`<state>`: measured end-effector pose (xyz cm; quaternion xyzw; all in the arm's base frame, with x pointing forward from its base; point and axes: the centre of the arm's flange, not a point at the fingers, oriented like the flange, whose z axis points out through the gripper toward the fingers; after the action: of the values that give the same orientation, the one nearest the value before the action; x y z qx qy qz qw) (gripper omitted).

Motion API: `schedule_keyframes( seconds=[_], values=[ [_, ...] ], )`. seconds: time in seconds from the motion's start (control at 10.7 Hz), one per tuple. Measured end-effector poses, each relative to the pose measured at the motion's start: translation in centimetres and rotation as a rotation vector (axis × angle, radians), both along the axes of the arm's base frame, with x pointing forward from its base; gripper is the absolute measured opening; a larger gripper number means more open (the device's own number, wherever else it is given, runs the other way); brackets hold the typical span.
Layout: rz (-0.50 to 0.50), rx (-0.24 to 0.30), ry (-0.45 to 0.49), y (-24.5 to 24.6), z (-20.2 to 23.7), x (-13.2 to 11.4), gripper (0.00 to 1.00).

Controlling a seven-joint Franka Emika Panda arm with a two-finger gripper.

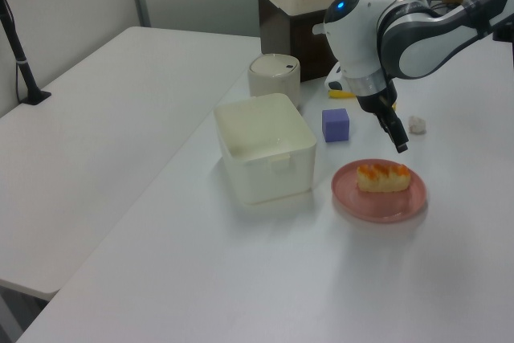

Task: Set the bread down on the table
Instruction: 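Move the open gripper over the bread roll on the pink plate, then lower the gripper and close it on the orange-glazed bread roll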

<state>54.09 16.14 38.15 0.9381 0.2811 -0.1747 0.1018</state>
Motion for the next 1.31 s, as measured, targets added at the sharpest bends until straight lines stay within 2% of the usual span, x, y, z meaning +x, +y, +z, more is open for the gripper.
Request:
schedule_keyframes(
  seconds=[0.19,0.28,0.47,0.75,1.03,1.12,1.22,1.31],
  values=[
    [-0.091,0.029,-0.149,0.8,0.3,1.3,1.0],
    [-0.122,0.04,-0.194,1.1,-0.2,1.5,1.0],
    [-0.134,0.035,-0.195,1.3,-1.7,0.9,1.0],
    [-0.097,0.009,-0.152,2.7,-4.0,-1.2,1.0],
    [-0.076,-0.008,-0.143,3.3,-4.7,-1.9,1.0],
    [-0.07,-0.013,-0.142,3.4,-4.8,-2.0,0.96],
    [-0.068,-0.013,-0.141,3.4,-4.9,-2.1,0.83],
    [-0.068,-0.013,-0.14,3.4,-4.9,-2.1,0.82]
  ],
)
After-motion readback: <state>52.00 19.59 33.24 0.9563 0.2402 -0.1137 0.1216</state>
